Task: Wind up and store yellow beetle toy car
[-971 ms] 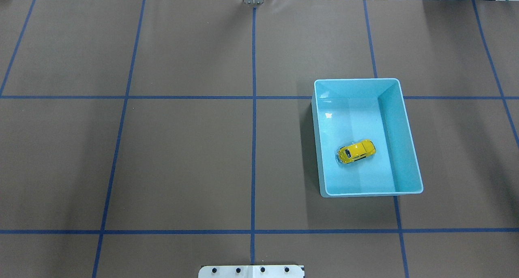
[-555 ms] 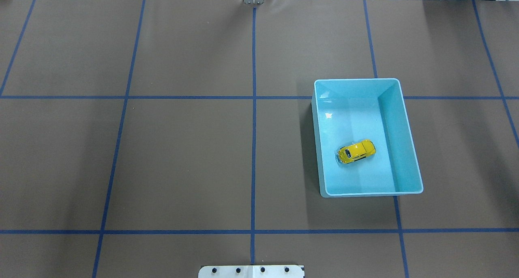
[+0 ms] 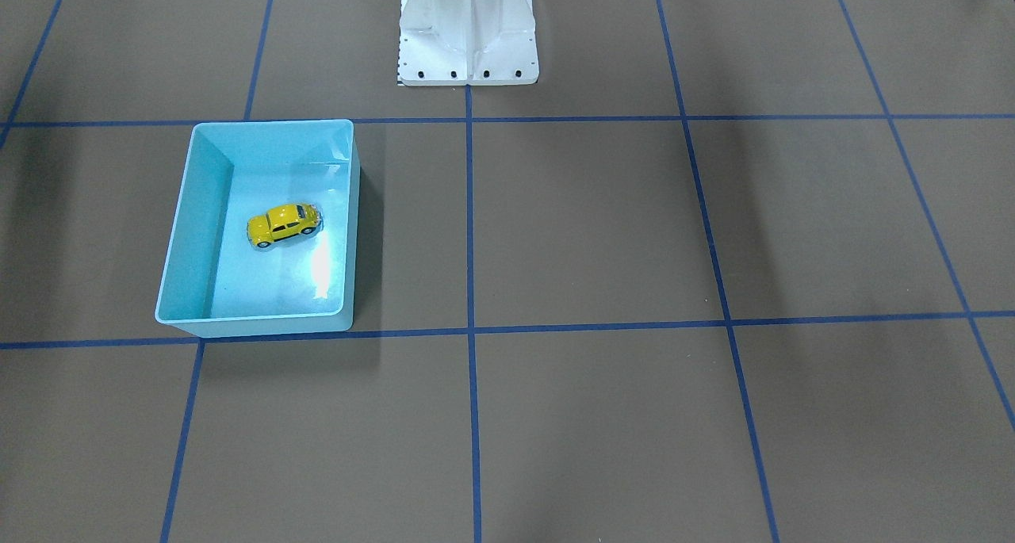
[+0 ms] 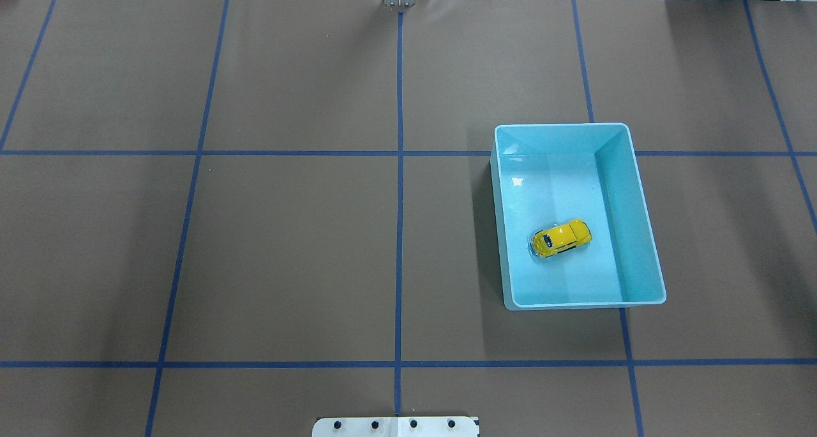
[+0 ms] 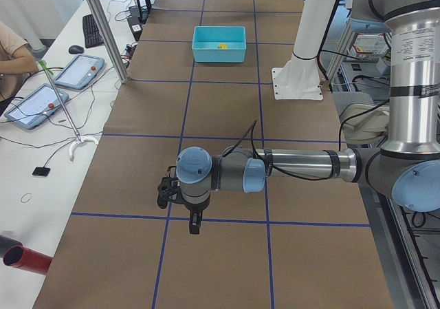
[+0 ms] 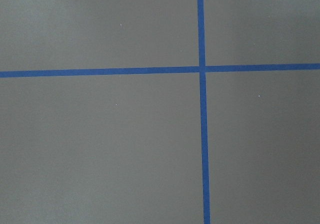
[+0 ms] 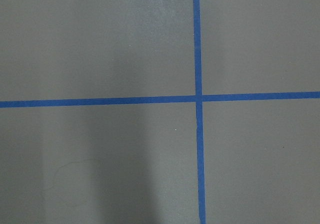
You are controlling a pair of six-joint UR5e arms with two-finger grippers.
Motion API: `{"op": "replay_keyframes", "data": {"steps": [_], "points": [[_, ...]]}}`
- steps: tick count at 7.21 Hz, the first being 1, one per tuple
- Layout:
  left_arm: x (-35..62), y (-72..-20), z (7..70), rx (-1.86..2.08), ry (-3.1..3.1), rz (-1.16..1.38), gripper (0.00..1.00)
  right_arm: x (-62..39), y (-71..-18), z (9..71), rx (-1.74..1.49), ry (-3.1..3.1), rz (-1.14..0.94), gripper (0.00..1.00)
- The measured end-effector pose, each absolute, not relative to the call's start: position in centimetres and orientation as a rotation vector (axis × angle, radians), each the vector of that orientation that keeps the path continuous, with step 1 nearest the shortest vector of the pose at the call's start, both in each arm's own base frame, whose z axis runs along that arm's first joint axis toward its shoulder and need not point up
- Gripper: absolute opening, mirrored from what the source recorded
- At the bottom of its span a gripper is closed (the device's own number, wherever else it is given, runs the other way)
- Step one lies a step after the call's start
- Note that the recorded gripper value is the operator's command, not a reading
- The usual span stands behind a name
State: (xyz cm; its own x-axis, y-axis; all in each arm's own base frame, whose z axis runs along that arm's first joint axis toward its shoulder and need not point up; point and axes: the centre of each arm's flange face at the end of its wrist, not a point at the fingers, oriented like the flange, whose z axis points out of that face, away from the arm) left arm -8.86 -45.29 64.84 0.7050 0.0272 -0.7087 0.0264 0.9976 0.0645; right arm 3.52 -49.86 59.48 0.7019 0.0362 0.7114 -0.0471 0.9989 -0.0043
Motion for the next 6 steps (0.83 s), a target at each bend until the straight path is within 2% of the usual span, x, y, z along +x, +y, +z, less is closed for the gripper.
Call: {"op": "replay_keyframes", "data": {"steps": [6], "points": [[-8.87, -45.31, 64.65, 0.076, 0.788, 0.002, 1.0, 3.53, -49.55, 59.76, 0.011, -0.791, 0.046, 1.0]]}}
